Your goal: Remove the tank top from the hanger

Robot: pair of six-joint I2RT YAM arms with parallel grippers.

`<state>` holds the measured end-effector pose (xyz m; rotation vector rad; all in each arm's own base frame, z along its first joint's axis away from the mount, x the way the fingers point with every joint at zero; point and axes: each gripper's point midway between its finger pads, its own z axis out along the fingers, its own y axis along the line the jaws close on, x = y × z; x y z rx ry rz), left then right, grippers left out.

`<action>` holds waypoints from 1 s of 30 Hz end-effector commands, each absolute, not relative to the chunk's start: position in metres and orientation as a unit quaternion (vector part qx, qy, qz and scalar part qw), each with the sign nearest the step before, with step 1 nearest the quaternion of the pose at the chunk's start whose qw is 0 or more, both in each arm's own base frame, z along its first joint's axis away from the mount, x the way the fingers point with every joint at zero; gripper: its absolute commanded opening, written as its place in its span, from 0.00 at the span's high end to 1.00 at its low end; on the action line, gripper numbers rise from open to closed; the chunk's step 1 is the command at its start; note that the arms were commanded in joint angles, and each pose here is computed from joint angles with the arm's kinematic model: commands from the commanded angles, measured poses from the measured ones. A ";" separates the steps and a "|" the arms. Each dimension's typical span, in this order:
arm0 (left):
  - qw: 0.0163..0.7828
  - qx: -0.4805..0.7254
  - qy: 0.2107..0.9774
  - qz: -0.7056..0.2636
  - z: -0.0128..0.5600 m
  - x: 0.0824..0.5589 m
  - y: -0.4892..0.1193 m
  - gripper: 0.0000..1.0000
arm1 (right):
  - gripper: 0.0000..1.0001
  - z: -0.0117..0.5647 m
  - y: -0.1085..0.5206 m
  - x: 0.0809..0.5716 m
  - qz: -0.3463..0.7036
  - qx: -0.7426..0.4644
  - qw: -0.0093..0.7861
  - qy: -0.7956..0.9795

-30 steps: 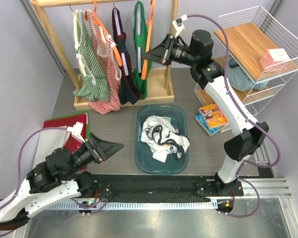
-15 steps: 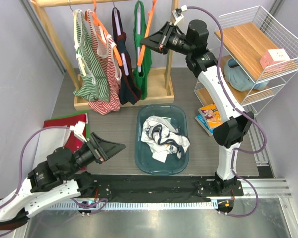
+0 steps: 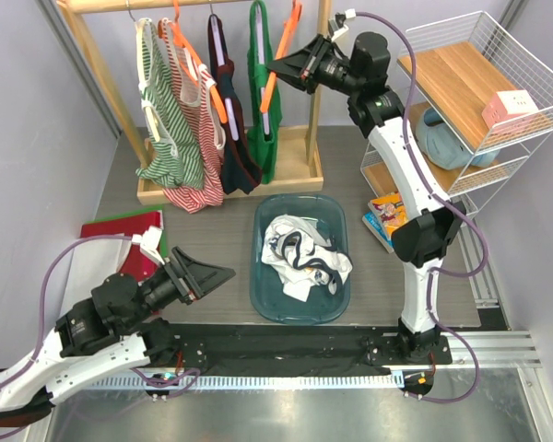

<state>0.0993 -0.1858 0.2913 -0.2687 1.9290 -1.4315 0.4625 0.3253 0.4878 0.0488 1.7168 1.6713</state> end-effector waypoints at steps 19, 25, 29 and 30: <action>0.346 -0.090 0.747 -0.561 0.284 0.101 -0.202 0.12 | 0.05 0.453 0.272 0.385 0.508 -0.055 0.435 0.741; 0.341 -0.090 0.748 -0.562 0.281 0.102 -0.208 0.12 | 0.01 0.437 0.262 0.354 0.500 -0.074 0.428 0.749; 0.338 -0.088 0.750 -0.561 0.278 0.103 -0.211 0.12 | 0.01 0.417 0.253 0.337 0.477 -0.076 0.437 0.759; 0.336 -0.086 0.753 -0.559 0.276 0.103 -0.212 0.12 | 0.01 0.401 0.252 0.332 0.466 -0.075 0.429 0.770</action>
